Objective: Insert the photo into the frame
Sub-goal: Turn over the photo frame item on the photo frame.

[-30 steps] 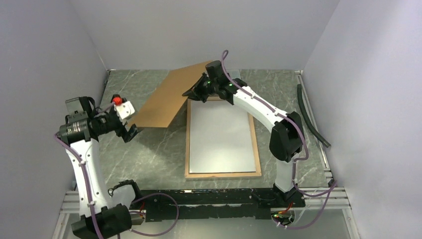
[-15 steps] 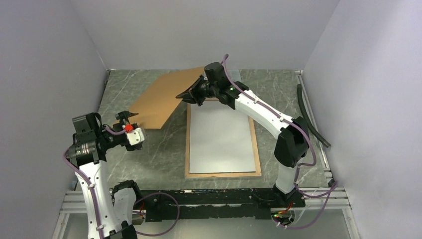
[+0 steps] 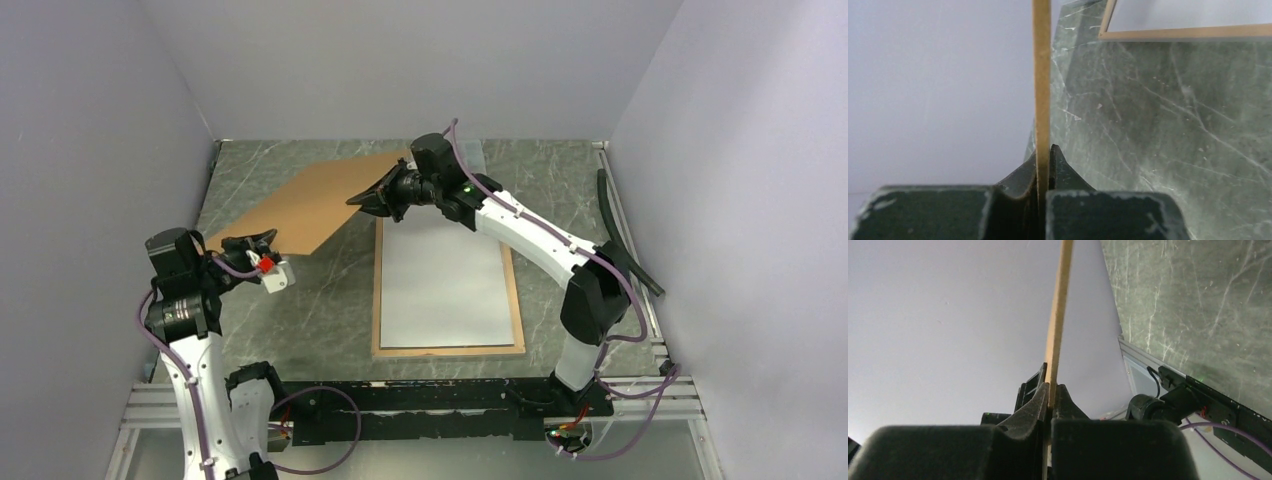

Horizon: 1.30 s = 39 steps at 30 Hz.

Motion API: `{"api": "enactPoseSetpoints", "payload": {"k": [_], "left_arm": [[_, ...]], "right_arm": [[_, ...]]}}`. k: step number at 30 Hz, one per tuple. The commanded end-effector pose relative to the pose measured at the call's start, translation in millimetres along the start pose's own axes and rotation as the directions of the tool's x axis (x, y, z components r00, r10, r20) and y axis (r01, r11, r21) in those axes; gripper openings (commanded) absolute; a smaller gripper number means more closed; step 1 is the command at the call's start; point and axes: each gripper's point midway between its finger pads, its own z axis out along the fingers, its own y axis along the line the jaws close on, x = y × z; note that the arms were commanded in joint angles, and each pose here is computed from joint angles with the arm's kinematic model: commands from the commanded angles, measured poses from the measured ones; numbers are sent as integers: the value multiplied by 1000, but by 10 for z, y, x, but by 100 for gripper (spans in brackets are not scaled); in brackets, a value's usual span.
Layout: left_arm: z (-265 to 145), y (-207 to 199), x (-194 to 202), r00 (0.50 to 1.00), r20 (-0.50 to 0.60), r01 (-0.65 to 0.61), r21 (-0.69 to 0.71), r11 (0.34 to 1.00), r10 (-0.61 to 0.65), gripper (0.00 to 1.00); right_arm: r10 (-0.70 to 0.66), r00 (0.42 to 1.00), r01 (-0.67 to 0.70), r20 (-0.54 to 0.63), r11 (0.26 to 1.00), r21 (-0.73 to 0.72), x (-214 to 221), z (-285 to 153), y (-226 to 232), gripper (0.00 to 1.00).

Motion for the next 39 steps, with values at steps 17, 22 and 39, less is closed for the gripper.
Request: {"api": "enactPoseSetpoints", "payload": {"k": [17, 22, 39], "left_arm": [[-18, 148, -351, 991, 134, -19, 15, 1000, 17, 3], [-54, 36, -531, 980, 198, 10, 97, 995, -29, 3], [-100, -54, -658, 970, 239, -5, 155, 988, -33, 3]], "right_arm": [[-985, -148, 989, 91, -148, 3, 228, -1451, 163, 79], [-876, -454, 884, 160, -466, -46, 337, -1488, 25, 80], [-765, -632, 747, 121, -643, -167, 594, -761, -20, 64]]}}
